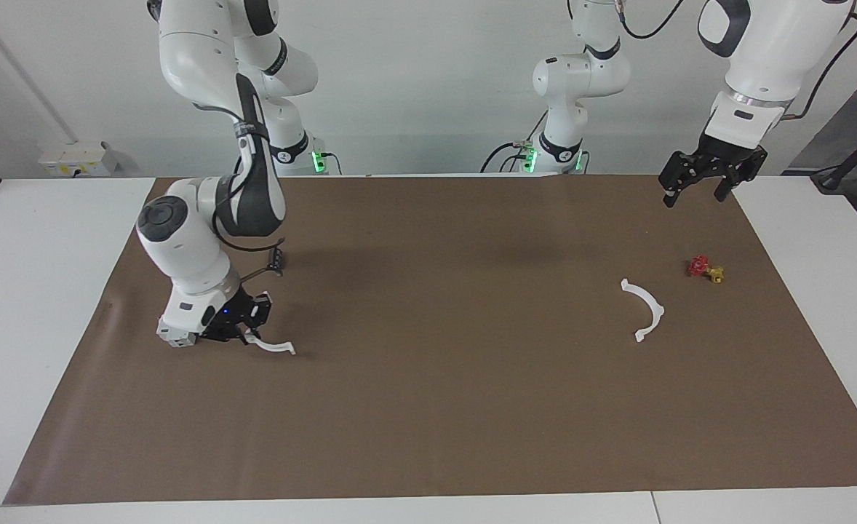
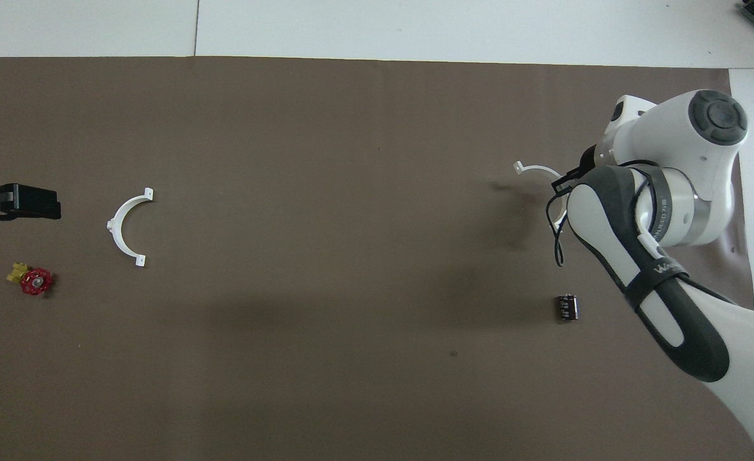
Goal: Assemble drain pipe with both arms
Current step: 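Grasp the white half-ring nearer the right gripper and carry it inward, then set the half-ring down mid-table and withdraw the right gripper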
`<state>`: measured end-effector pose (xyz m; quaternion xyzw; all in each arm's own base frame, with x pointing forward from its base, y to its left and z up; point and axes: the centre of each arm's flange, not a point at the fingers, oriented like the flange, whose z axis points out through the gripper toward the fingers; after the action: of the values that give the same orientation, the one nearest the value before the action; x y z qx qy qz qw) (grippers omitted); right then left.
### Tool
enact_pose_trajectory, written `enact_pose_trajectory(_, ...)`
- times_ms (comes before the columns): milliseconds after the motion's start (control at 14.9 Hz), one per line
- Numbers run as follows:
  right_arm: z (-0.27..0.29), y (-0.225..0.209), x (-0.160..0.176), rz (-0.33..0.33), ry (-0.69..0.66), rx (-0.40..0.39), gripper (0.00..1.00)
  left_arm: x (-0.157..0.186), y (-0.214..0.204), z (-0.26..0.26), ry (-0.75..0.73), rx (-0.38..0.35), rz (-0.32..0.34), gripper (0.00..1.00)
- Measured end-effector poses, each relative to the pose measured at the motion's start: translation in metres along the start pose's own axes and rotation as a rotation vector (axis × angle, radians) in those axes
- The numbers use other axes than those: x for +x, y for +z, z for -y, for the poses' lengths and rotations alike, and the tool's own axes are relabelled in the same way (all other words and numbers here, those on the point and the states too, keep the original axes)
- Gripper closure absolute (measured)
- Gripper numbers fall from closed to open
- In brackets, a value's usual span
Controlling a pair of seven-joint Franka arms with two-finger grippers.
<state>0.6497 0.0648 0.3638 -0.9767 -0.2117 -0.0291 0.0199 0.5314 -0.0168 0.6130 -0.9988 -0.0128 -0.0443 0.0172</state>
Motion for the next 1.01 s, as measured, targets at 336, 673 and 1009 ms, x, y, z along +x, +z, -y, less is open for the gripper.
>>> enact_pose_trajectory(336,0.14,0.002,0.034,0.003,0.225,0.008,0.79,0.001,-0.001,-0.001,0.001,0.0,-0.006,0.0)
enact_pose_trajectory(673,0.231,0.034,0.045,-0.018,0.412,0.014,0.79,0.001,-0.001,-0.001,0.002,0.0,-0.006,0.0)
enact_pose_trajectory(1009,0.274,0.058,0.045,-0.022,0.502,0.002,0.79,0.001,-0.001,-0.001,0.002,0.0,-0.006,0.0)
